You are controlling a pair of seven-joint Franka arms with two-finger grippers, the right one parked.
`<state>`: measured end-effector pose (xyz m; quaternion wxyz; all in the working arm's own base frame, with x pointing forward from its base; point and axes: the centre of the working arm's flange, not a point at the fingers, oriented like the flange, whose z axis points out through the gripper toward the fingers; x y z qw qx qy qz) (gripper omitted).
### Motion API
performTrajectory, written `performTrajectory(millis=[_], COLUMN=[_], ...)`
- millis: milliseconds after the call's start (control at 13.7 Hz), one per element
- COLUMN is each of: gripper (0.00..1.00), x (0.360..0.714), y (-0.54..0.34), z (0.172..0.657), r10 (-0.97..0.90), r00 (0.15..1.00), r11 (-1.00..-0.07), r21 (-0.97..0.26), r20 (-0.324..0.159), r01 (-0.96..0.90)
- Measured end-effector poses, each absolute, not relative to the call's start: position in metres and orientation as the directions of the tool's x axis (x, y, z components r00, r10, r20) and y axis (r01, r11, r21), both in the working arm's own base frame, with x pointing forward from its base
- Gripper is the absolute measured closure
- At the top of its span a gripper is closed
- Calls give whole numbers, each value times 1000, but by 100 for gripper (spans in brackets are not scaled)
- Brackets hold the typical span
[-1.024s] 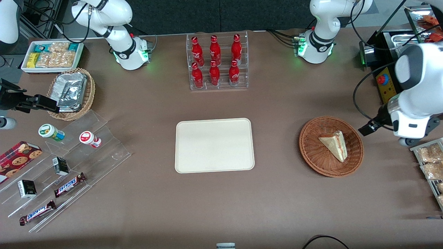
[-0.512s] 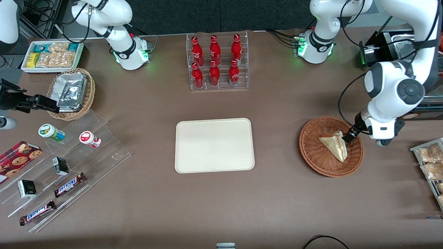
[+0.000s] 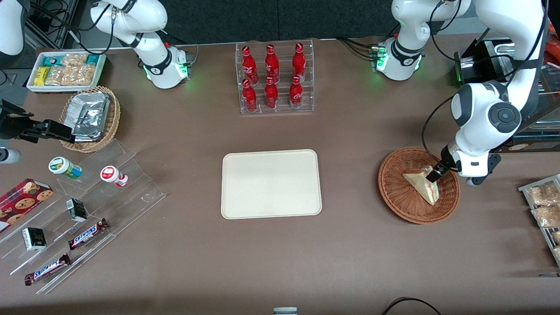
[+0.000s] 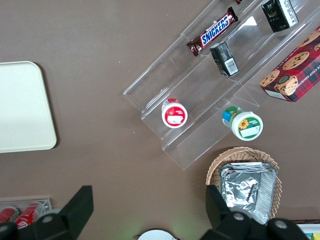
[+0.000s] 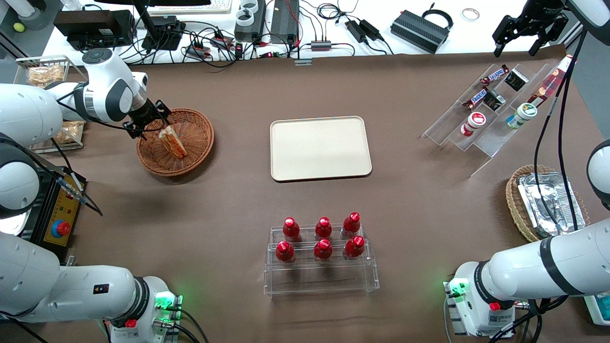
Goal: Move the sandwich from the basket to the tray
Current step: 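Lower the open left gripper around the wrapped sandwich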
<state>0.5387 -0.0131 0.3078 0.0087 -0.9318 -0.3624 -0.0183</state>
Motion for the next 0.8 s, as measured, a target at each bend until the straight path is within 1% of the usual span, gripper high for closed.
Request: performTrajectory(millis=[220,439,805], gripper=[0,0,0], x=[542,543,542], y=[-21,-23,-23], z=[308,292,271], r10=[664,662,662], r00=[745,747,749], r11=[-747,-749,-749], r21=[18,18,-1], r20=[57,52,28], r01=[665,662,662])
